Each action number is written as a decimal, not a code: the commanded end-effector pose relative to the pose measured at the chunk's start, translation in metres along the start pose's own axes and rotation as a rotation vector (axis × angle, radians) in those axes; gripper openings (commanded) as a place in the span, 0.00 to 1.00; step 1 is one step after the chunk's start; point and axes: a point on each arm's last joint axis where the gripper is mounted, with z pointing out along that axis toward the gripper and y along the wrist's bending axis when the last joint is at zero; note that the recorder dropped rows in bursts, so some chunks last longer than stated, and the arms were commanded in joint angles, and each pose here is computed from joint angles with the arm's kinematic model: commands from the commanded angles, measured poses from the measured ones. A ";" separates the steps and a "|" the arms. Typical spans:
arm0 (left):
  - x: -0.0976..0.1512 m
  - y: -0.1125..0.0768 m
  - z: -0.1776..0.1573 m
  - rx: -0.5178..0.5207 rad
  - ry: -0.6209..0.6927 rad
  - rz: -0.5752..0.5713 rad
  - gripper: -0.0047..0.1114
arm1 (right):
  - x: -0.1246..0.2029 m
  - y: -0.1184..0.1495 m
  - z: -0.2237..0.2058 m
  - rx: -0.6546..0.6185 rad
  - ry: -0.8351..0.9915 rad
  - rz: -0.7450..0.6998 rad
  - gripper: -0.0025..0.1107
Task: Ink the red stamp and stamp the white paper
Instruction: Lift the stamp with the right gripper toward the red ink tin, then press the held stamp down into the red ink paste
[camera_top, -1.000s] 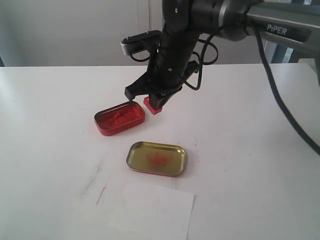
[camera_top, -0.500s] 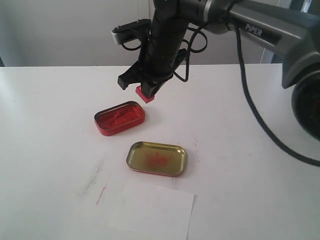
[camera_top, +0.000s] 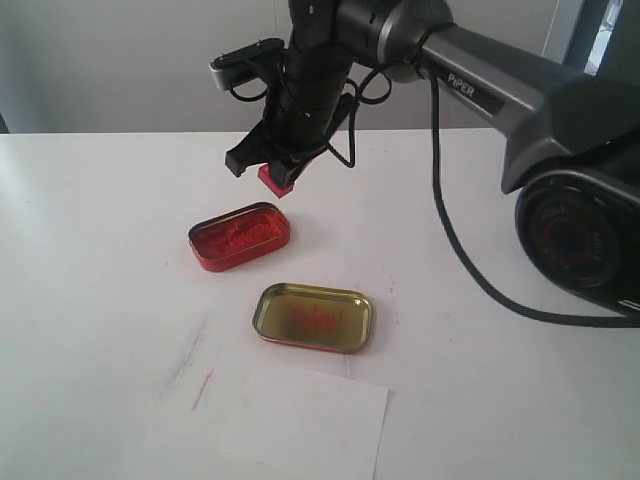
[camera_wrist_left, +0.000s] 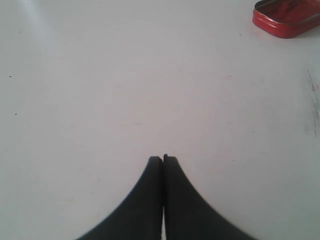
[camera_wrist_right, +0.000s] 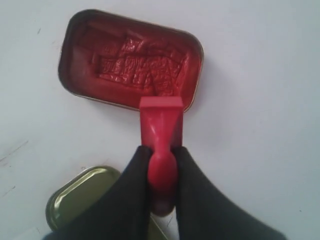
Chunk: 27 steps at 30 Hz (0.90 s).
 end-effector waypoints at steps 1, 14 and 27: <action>0.003 0.000 0.001 0.000 0.012 -0.007 0.04 | -0.003 -0.001 0.005 0.004 -0.010 -0.024 0.02; 0.003 0.000 0.001 0.000 0.012 -0.007 0.04 | -0.010 0.002 0.029 0.006 -0.080 -0.308 0.02; 0.003 0.000 0.001 0.000 0.012 -0.007 0.04 | -0.010 0.011 0.051 0.010 -0.083 -0.616 0.02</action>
